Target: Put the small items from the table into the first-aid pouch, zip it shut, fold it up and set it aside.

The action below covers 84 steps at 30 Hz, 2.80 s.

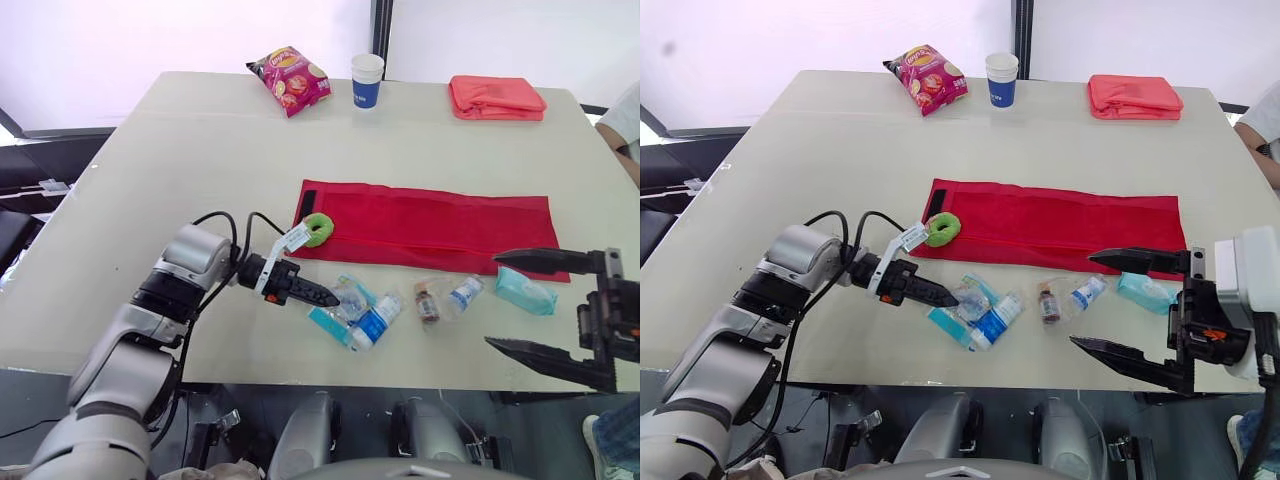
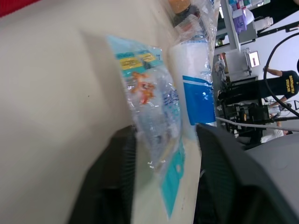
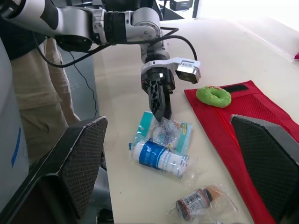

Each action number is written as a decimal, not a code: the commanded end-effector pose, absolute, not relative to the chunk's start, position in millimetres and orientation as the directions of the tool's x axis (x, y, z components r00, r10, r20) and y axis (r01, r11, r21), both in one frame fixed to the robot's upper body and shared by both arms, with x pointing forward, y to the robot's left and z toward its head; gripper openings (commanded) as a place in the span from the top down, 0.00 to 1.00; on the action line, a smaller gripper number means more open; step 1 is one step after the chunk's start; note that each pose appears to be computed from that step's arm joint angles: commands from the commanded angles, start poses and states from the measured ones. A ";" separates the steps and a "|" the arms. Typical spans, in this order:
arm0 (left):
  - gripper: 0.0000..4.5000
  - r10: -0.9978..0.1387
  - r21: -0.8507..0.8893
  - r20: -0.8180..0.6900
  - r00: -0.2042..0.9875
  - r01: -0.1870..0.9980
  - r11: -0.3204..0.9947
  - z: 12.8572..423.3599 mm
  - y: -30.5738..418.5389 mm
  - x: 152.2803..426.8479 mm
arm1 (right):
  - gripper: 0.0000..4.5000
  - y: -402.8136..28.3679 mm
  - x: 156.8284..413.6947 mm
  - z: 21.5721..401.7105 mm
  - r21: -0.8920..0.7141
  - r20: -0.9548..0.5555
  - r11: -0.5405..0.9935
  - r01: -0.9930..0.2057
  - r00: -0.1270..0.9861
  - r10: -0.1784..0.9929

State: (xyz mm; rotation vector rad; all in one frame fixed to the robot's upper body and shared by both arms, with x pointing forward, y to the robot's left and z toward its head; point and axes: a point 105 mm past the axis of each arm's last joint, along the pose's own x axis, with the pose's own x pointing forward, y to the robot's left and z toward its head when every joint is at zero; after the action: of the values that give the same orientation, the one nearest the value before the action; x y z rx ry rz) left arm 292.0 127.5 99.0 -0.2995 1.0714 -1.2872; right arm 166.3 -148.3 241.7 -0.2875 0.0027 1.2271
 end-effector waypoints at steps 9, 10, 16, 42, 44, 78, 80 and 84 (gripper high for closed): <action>0.99 -0.954 -0.753 -0.246 0.173 0.586 0.300 134.7 144.7 290.2 | 0.00 -145.3 184.2 239.5 -0.155 -0.107 0.423 -0.893 0.441 0.891; 0.99 -0.955 -0.754 -0.210 0.211 0.587 0.295 143.5 149.3 288.7 | 0.00 -144.1 190.2 238.4 -0.155 -0.100 0.460 -0.874 0.477 0.873; 0.99 -0.934 -0.719 -0.033 0.355 0.641 0.270 181.4 157.6 277.2 | 0.00 -131.2 212.9 221.1 0.060 -0.113 0.564 -0.824 0.555 0.824; 0.99 -0.794 -0.789 0.267 0.546 0.597 0.145 229.1 95.1 267.8 | 0.00 -38.3 265.8 234.9 0.751 0.105 0.343 -0.564 0.615 0.781; 0.99 -0.804 -0.796 0.252 0.539 0.588 0.145 226.7 94.3 265.8 | 0.00 -36.5 267.3 235.3 0.759 0.110 0.336 -0.557 0.618 0.778; 0.00 -0.888 -0.168 -0.281 0.365 0.892 0.420 208.8 168.6 325.6 | 0.98 -100.6 239.8 192.1 0.683 -0.130 0.556 -0.473 0.671 0.730; 0.00 -0.883 -0.120 -0.343 0.320 0.918 0.379 204.3 163.7 338.5 | 0.98 -107.9 232.5 190.8 0.668 -0.135 0.567 -0.481 0.672 0.729; 0.00 -0.853 0.004 -0.450 0.264 0.956 0.293 190.0 139.3 369.4 | 0.98 -119.9 220.5 187.9 0.633 -0.167 0.604 -0.485 0.675 0.718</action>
State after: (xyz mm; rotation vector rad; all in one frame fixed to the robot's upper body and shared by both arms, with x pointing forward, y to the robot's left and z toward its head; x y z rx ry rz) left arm 355.5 146.3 192.3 0.1684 0.4076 -1.2254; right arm 230.2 -120.1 173.8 0.6213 0.4833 0.6746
